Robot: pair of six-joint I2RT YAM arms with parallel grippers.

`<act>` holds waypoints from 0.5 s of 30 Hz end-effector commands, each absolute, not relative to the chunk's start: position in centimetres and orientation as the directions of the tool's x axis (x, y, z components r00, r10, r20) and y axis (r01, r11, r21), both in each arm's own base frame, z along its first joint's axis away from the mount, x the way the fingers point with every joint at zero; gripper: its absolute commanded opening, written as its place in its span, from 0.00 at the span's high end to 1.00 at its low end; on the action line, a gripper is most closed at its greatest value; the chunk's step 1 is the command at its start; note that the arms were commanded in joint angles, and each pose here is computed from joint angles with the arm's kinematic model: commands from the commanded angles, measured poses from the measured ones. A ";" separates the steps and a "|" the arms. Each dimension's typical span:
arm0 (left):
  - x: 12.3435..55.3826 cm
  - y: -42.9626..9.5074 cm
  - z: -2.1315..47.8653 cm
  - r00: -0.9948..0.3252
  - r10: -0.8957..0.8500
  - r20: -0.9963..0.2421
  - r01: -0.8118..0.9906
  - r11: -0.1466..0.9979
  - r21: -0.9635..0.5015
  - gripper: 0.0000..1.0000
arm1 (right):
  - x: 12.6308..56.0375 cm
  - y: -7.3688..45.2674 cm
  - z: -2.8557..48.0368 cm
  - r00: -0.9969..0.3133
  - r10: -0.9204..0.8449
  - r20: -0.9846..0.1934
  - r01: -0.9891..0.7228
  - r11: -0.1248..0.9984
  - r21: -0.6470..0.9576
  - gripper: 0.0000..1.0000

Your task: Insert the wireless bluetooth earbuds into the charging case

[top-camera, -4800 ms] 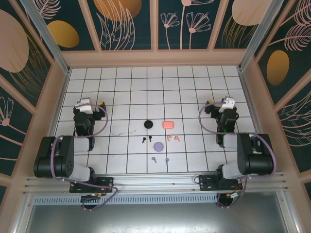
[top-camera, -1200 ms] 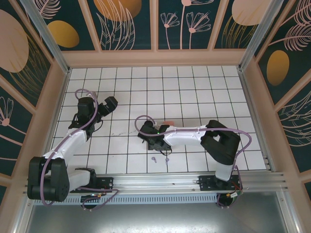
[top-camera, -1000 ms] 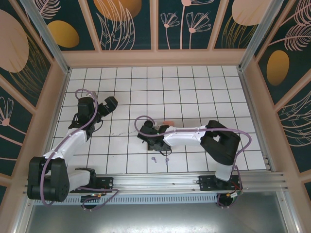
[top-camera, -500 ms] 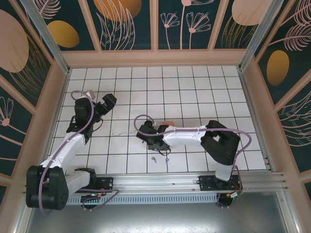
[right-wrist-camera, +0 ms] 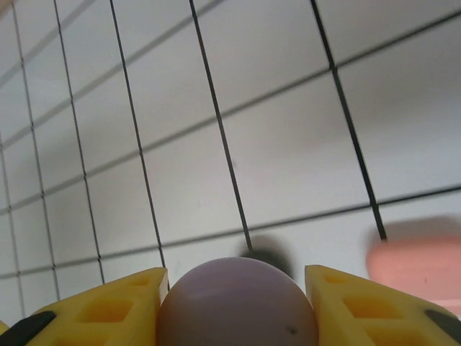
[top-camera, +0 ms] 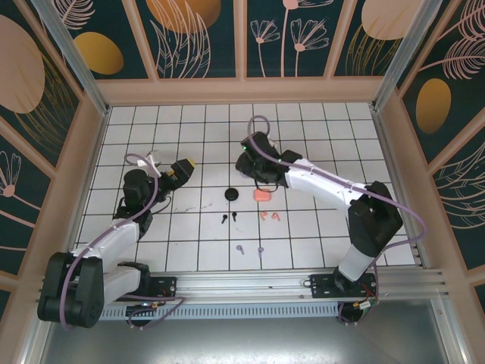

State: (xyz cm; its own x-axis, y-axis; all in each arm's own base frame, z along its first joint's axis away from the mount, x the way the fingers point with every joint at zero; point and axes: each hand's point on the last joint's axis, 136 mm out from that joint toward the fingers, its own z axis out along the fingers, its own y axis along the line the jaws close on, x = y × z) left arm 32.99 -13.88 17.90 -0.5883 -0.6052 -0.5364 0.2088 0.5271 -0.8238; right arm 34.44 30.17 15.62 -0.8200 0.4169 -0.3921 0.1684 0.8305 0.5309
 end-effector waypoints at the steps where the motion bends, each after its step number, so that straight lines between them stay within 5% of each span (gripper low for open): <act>1: 32.6 -16.0 20.0 -0.561 -0.580 -0.590 0.341 0.488 -0.804 0.05 | 36.2 32.0 18.4 -0.813 0.480 -0.331 0.170 0.738 0.653 0.57; 10: 32.9 -21.8 19.9 -0.601 -0.494 -0.629 0.454 0.437 -0.777 0.31 | 37.4 34.2 19.2 -0.804 0.557 -0.209 0.240 0.624 0.743 0.57; 15: 33.3 -23.6 20.9 -0.580 -0.482 -0.657 0.504 0.422 -0.754 0.35 | 37.2 34.7 19.2 -0.800 0.568 -0.193 0.253 0.611 0.750 0.57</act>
State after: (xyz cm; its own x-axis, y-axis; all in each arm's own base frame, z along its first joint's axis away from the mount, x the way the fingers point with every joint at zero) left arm 32.50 -22.71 17.32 -0.6657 -0.4612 -0.5866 0.3928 0.4518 -0.8010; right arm 36.90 33.32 17.92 -0.8045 0.5503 -0.2236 0.2534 0.6584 0.7088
